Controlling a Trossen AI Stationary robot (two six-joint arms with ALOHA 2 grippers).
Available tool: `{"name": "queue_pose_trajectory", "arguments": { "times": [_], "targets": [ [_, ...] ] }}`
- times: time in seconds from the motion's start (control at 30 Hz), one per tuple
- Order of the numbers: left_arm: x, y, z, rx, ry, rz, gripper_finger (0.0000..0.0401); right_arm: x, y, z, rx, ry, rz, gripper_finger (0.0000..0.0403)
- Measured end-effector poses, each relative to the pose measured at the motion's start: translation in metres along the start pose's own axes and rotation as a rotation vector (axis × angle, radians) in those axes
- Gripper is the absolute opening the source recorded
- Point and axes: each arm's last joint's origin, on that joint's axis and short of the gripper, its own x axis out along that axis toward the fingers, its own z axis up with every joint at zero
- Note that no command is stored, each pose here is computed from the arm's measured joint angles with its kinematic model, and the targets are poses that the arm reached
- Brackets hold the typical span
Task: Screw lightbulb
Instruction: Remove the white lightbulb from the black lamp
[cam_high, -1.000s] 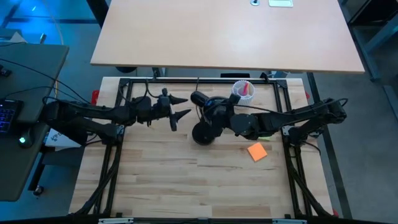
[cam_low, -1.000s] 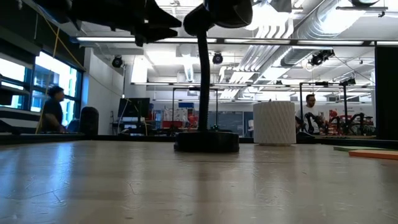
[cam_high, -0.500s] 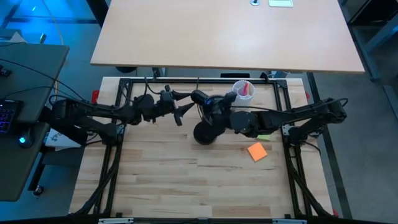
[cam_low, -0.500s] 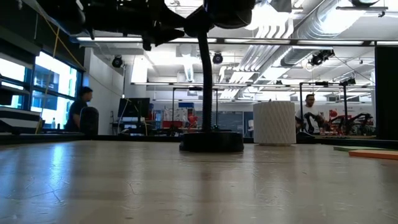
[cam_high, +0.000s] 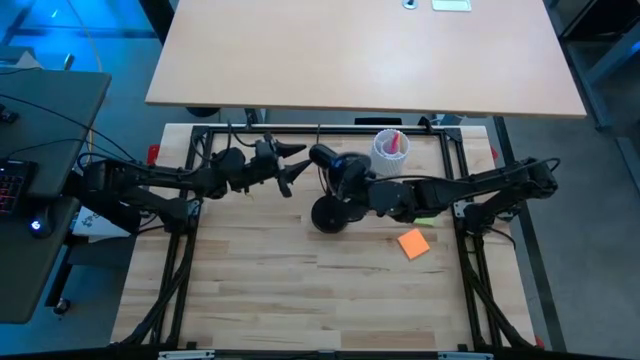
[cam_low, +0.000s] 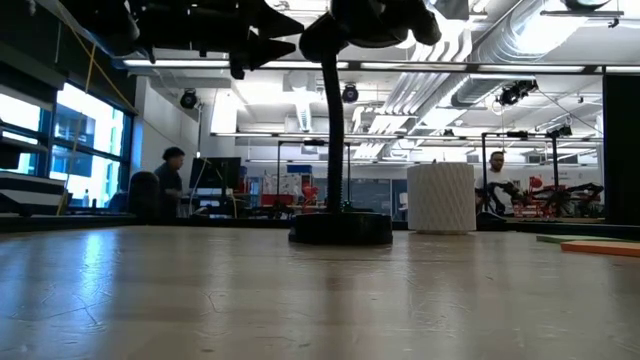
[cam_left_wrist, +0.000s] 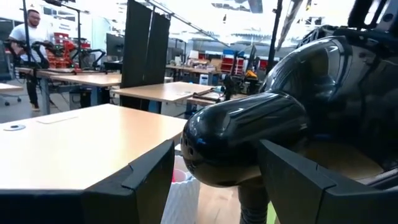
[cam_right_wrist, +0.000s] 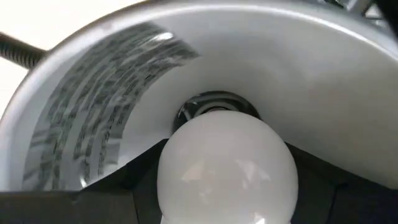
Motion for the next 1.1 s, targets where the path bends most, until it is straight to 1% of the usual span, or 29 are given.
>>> {"name": "queue_pose_trajectory", "arguments": {
  "times": [0.17,0.27,0.37,0.43,0.6,0.7,0.77,0.9,1.0,1.1],
  "targets": [
    [0.0,0.0,-0.001,0.003,0.007,-0.004,0.0224,0.0,0.001,0.0,0.154,0.007,0.003,0.0249],
    [0.0,0.0,-0.001,0.003,0.008,-0.007,0.0224,0.0,0.001,0.001,0.222,-0.009,0.006,0.0275],
    [0.0,0.0,-0.002,0.006,0.018,-0.007,0.0224,-0.002,0.002,0.003,0.254,-0.025,0.012,0.0305],
    [0.0,0.0,-0.003,0.007,0.029,-0.006,0.0224,-0.006,0.002,0.007,0.278,-0.039,0.01,0.0317],
    [0.0,0.0,-0.004,0.009,0.039,-0.006,0.0224,-0.019,0.002,0.017,0.356,-0.083,0.0,0.0321],
    [0.0,0.0,-0.004,0.008,0.039,-0.008,0.0224,-0.025,0.002,0.021,0.429,-0.088,0.003,0.0322],
    [0.0,0.0,-0.004,0.008,0.04,-0.008,0.0224,-0.029,0.004,0.023,0.508,-0.059,-0.003,0.0322],
    [0.0,0.0,-0.004,0.009,0.041,-0.008,0.0224,-0.042,0.006,0.027,0.739,0.007,-0.034,0.0323],
    [0.0,0.0,-0.004,0.009,0.041,-0.008,0.0224,-0.054,0.005,0.028,0.88,-0.022,-0.027,0.0323],
    [0.0,0.0,-0.004,0.009,0.042,-0.008,0.0224,-0.063,0.003,0.025,1.051,-0.048,-0.014,0.0323]
  ]
}}
